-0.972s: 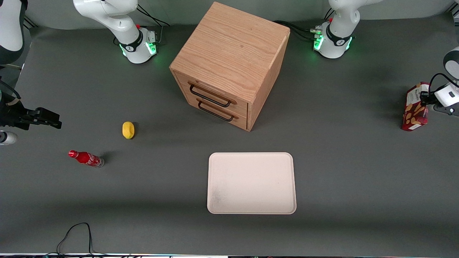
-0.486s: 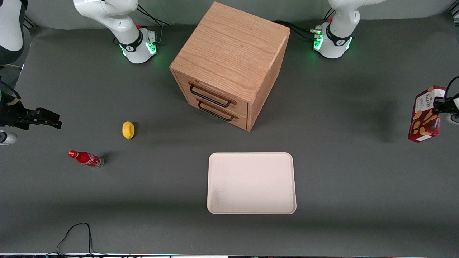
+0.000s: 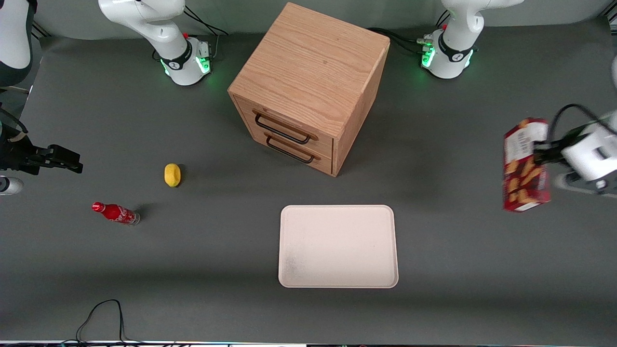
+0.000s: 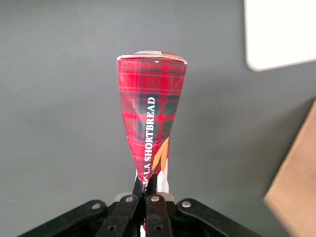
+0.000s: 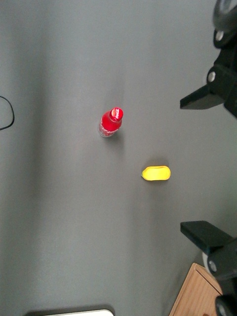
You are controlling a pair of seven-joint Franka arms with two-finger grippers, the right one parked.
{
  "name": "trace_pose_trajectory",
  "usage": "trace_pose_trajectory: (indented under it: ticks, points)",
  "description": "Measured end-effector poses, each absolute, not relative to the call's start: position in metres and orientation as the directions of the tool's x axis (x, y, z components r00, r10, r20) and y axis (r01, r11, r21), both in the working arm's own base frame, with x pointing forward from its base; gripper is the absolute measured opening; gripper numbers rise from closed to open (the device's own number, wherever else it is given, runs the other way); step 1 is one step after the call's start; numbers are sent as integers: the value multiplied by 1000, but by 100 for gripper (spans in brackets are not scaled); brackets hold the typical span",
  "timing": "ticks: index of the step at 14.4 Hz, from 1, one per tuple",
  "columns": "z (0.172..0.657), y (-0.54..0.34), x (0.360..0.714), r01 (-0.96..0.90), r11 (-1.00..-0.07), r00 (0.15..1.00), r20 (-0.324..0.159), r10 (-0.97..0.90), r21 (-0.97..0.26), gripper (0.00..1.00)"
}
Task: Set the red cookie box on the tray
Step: 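Carry the held cookie box with the left gripper over the cream tray, then lower the box onto the tray and open the left gripper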
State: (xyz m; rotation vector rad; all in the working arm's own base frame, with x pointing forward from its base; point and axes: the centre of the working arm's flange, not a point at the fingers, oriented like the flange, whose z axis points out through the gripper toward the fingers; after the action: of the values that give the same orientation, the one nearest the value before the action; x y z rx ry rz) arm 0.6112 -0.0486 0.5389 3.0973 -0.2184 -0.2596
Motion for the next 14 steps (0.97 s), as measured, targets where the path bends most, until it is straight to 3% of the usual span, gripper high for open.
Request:
trace_pose_trajectory:
  ticks: [3, 8, 10, 14]
  points:
    - [506, -145, 643, -57, -997, 985, -163, -64, 48, 2]
    - [391, -233, 690, -11, -995, 994, -103, -21, 98, 2]
    - [351, -255, 698, 18, -993, 997, -79, 9, 115, 2]
    - [294, -281, 699, 76, -993, 994, -82, 68, 93, 2]
